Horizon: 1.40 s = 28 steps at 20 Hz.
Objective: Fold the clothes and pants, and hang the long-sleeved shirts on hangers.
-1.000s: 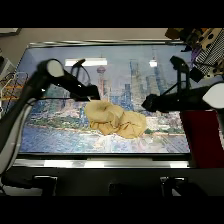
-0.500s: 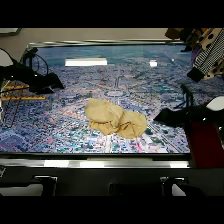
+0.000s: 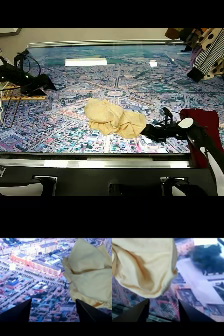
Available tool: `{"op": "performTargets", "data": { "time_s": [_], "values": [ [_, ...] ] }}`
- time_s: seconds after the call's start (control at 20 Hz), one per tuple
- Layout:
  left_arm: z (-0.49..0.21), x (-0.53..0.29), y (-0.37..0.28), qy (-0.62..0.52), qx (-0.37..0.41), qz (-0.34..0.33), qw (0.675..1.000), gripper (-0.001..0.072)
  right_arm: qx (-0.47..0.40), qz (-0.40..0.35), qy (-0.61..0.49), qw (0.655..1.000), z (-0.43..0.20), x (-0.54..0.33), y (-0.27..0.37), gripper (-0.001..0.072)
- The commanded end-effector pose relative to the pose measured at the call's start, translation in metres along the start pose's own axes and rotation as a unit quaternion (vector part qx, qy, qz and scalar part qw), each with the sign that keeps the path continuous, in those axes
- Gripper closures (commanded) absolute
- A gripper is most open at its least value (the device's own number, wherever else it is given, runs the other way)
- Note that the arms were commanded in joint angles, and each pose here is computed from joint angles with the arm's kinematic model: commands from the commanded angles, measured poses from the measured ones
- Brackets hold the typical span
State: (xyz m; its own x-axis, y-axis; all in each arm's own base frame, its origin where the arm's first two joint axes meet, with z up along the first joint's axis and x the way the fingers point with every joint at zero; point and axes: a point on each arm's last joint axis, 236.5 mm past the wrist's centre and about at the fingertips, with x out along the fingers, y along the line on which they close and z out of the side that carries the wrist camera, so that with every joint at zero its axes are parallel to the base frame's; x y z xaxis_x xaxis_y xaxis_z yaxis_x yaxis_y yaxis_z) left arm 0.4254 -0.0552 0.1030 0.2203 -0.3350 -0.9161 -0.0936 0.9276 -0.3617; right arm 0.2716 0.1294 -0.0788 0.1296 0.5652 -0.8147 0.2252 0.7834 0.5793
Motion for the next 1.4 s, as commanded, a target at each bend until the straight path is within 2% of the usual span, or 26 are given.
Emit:
{"op": "performTargets", "data": {
  "time_s": [0.0, 0.1, 0.15, 0.3, 0.55, 0.8, 1.0, 1.35],
  "values": [
    [-0.009, -0.007, 0.014, 0.018, -0.013, 0.006, 1.000, 0.0081, 0.021, 0.002, -0.023, 0.999, 0.012, 0.025, 0.003, 0.0284],
    [-0.007, -0.015, 0.025, 0.010, -0.026, 0.009, 1.000, 0.0081, 0.023, -0.002, -0.043, 0.999, 0.021, 0.029, 0.002, 0.0311],
    [-0.005, -0.018, 0.031, 0.006, -0.029, 0.010, 1.000, 0.0081, 0.023, -0.002, -0.051, 0.998, 0.025, 0.028, 0.003, 0.0386],
    [-0.012, -0.008, 0.043, 0.016, -0.031, 0.000, 0.999, 0.0081, 0.021, -0.001, -0.044, 0.999, 0.022, 0.028, 0.003, 0.0680],
    [-0.050, 0.074, 0.029, 0.029, -0.056, -0.088, 0.994, 0.0082, 0.001, 0.014, -0.026, 1.000, 0.007, 0.015, 0.018, 0.0681],
    [-0.107, 0.147, -0.022, 0.039, -0.075, -0.231, 0.969, 0.0093, -0.028, 0.031, -0.034, 0.999, -0.001, -0.005, 0.036, 0.0681],
    [-0.135, 0.177, -0.046, 0.050, -0.032, -0.225, 0.973, 0.0093, -0.038, 0.039, -0.019, 0.998, -0.013, -0.012, 0.043, 0.0681],
    [-0.151, 0.205, -0.063, 0.065, -0.010, -0.209, 0.976, 0.0093, -0.046, 0.052, -0.046, 0.997, -0.012, -0.030, 0.057, 0.0681]
  ]
}}
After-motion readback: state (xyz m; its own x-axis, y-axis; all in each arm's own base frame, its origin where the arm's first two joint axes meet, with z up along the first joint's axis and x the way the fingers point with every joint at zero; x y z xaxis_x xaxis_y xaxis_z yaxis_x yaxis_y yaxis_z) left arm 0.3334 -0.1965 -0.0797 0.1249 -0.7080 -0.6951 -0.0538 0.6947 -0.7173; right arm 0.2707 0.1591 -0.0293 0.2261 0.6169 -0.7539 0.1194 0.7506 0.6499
